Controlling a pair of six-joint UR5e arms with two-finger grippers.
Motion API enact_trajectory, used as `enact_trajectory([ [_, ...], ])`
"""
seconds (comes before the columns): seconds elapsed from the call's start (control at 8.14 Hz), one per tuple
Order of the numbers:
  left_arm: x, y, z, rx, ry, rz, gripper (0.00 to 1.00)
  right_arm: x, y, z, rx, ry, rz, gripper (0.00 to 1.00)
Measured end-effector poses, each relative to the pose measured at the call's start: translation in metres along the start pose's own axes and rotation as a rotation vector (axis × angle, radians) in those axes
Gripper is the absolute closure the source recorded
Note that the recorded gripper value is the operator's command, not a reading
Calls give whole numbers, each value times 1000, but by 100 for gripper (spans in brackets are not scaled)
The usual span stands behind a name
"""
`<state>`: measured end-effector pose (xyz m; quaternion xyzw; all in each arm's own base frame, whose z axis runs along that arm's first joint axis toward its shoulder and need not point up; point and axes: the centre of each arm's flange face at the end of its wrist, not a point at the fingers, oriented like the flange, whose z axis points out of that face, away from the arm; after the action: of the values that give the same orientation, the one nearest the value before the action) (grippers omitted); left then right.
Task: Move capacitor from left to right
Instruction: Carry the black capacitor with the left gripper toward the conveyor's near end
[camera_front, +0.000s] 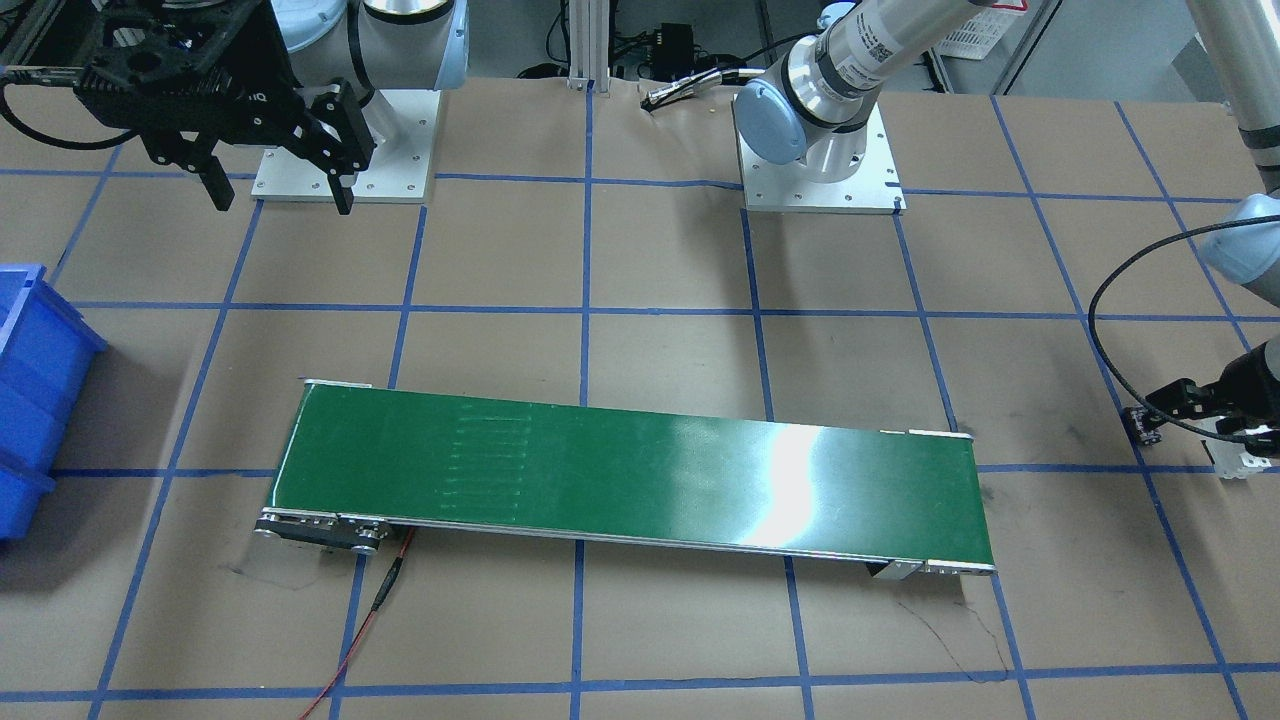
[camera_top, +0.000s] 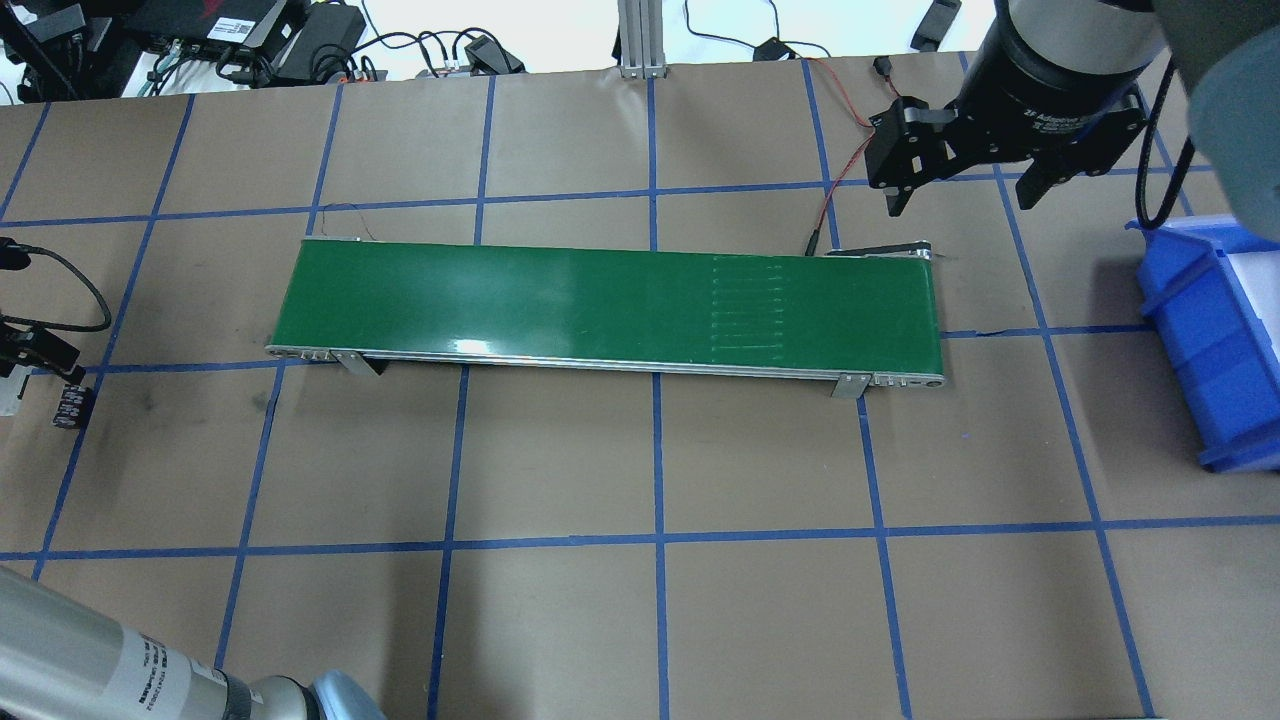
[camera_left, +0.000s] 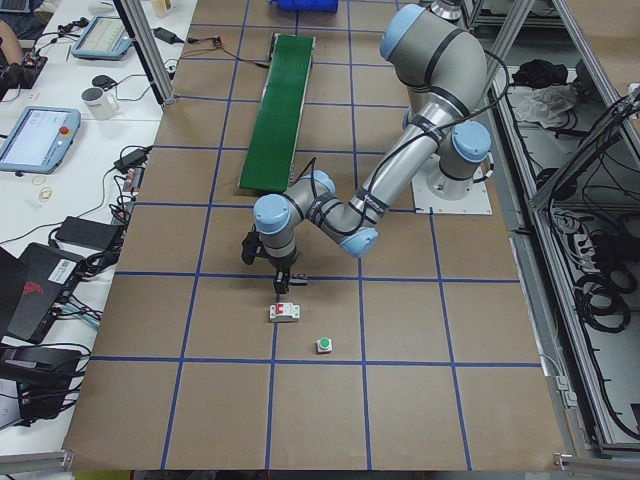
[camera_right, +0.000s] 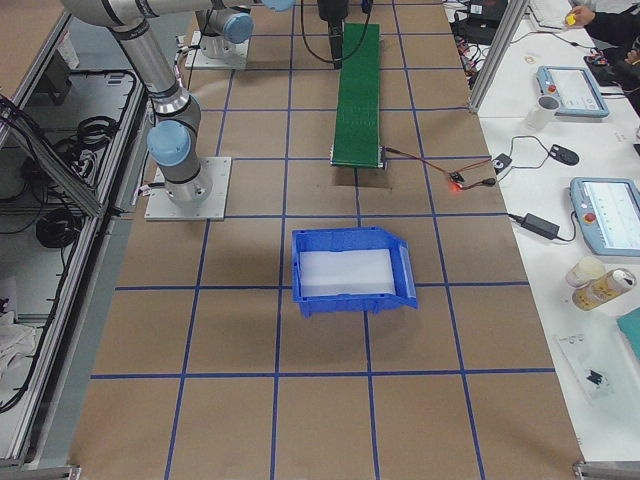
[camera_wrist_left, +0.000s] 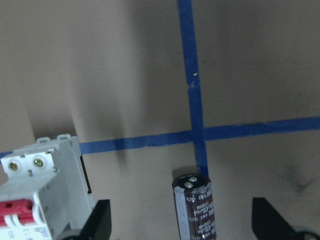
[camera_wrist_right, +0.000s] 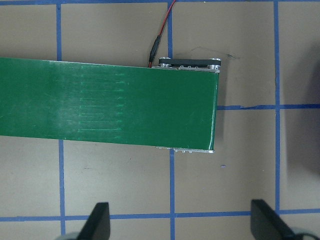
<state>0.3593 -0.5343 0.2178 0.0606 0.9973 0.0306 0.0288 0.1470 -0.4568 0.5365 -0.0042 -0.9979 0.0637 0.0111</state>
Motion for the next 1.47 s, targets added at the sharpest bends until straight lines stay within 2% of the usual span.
enact_trajectory([
  [0.37,5,5,18,-16,20,-2,0,0,0,0,1,0,0,0],
  [0.49,8,7,22,-22,29,-2,3,0,0,0,1,0,-1,0],
  [0.74,7,11,27,-27,37,-8,30,0,0,0,0,0,-2,0],
  [0.86,6,12,27,-29,37,-9,34,0,0,0,-1,1,-2,0],
  [1.11,6,13,30,-33,39,-9,35,0,0,0,-1,-1,-2,0],
  [1.23,5,13,34,-36,46,-11,43,-1,0,0,-1,0,-3,0],
  [1.35,4,13,37,-38,50,-12,59,-1,0,0,-2,0,-3,0],
  [1.47,3,14,39,-38,52,-13,66,-1,0,1,-2,0,-3,0],
])
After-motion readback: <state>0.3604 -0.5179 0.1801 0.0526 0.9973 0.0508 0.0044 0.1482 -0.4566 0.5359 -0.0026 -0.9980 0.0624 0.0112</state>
